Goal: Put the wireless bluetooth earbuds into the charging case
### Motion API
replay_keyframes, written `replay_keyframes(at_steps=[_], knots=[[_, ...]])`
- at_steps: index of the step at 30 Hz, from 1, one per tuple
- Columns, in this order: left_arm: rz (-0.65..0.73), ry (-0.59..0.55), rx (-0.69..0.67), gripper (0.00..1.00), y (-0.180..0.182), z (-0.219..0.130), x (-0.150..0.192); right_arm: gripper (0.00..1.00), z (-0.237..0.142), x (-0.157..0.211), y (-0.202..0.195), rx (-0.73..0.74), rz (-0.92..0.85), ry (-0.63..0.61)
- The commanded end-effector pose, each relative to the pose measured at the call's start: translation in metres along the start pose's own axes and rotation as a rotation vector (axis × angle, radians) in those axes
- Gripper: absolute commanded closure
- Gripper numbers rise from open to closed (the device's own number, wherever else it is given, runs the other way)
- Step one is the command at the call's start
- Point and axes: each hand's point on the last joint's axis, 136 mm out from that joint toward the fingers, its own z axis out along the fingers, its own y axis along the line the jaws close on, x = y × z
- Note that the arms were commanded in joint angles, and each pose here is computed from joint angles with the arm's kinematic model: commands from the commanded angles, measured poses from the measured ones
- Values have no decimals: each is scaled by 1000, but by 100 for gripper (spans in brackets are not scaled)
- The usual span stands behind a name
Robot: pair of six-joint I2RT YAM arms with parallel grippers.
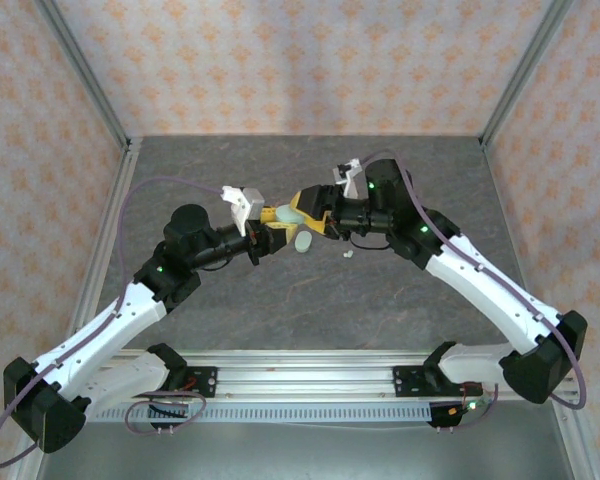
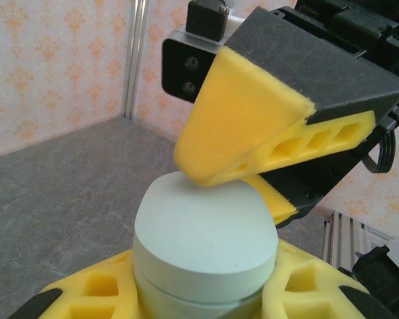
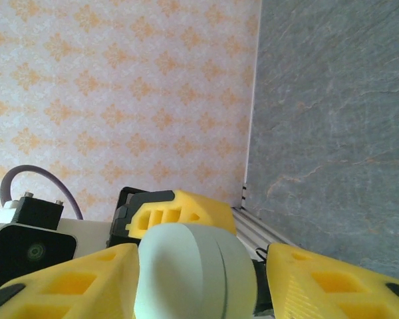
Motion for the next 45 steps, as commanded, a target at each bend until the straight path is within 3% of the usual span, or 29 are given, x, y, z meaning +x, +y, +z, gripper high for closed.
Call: replay_keyframes(at_steps=[1, 7, 12, 17, 20, 22, 30, 34, 37, 41, 45], knots=[[30, -73, 41, 77, -12, -3, -28, 52, 4, 3, 19, -83, -4, 28], [45, -41, 30, 71, -11, -4, -23, 69, 5, 3, 19, -93, 14, 34], [60, 5, 83, 55, -21, -4, -18, 81, 2, -5, 17, -105, 52, 14], [90, 31, 84, 42, -24, -9, -16, 85, 0, -16, 20, -134, 79, -12], [104, 61, 54, 25, -20, -12, -11, 86, -1, -22, 17, -130, 87, -27], [115, 83, 27, 0, -17, -15, -7, 86, -2, -26, 12, -117, 90, -38], [131, 154, -205, 0, 20, -30, 11, 85, -11, -75, -49, 25, 111, -130], [68, 208, -303, 0, 36, -35, 19, 84, -10, -110, -109, 159, 138, -153], [27, 155, -318, 0, 37, -36, 11, 84, -7, -134, -162, 283, 134, -159], [-45, 106, -456, 0, 59, -45, 9, 84, 3, -166, -235, 425, 162, -130], [-152, 211, -615, 0, 85, -55, 23, 80, 25, -185, -283, 454, 192, -88]])
